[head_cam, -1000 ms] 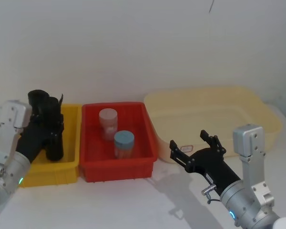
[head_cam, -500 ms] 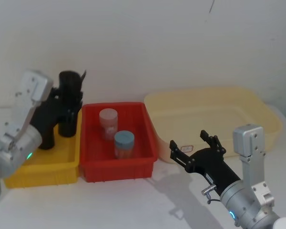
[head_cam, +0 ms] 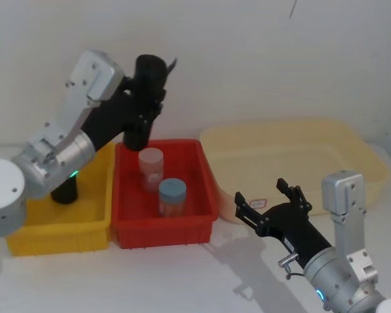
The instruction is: Pick up the garbage bag with the one hand and transfer it to the other hand.
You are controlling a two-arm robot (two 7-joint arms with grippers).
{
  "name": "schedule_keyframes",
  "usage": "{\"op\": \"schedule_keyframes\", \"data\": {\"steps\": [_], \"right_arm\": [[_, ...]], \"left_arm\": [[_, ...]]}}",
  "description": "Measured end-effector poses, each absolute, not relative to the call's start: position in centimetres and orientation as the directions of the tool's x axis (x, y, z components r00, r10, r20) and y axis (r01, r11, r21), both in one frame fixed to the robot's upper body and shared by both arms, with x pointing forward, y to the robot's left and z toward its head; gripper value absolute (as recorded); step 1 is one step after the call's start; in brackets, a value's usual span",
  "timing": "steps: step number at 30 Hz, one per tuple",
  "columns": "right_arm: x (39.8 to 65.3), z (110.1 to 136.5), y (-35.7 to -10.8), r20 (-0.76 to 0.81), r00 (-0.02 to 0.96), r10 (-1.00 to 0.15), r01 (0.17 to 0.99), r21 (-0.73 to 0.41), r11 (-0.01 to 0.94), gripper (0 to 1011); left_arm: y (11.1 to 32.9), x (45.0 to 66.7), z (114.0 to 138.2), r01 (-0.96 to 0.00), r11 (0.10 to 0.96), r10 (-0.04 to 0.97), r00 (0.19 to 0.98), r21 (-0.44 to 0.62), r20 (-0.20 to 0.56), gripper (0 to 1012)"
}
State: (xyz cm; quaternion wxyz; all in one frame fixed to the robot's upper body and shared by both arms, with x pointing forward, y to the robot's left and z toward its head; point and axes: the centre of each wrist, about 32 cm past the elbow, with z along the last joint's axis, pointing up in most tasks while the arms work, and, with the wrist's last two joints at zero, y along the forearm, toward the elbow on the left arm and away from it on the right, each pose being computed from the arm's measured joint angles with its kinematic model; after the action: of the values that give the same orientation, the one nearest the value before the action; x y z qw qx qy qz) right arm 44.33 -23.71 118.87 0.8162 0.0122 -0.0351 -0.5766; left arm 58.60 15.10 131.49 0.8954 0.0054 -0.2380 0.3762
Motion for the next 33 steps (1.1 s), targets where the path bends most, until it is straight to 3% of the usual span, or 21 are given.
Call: {"op": "schedule_keyframes", "data": {"steps": [10,22,33], "right_arm": [[44.3,118.9,-23.7,0.043,0.333,-0.942,0.940,0.060,0.335,1000],[44.3,118.9,-23.7,0.043,0.333,-0.942,0.940,0.060,0.335,1000],[44.3,118.9,-23.7,0.043,0.333,-0.942,0.940,0.060,0.335,1000]], "left_arm": [[13.1,60.2,130.7,-0.585,0.793,0.598,0.694,-0.169,0.401,477],[10.7,62.3,127.4,-0.488,0.858,0.513,0.805,-0.159,0.299,477],[8.4,63.7,126.3,-0.399,0.903,0.429,0.863,-0.161,0.267,477]]}}
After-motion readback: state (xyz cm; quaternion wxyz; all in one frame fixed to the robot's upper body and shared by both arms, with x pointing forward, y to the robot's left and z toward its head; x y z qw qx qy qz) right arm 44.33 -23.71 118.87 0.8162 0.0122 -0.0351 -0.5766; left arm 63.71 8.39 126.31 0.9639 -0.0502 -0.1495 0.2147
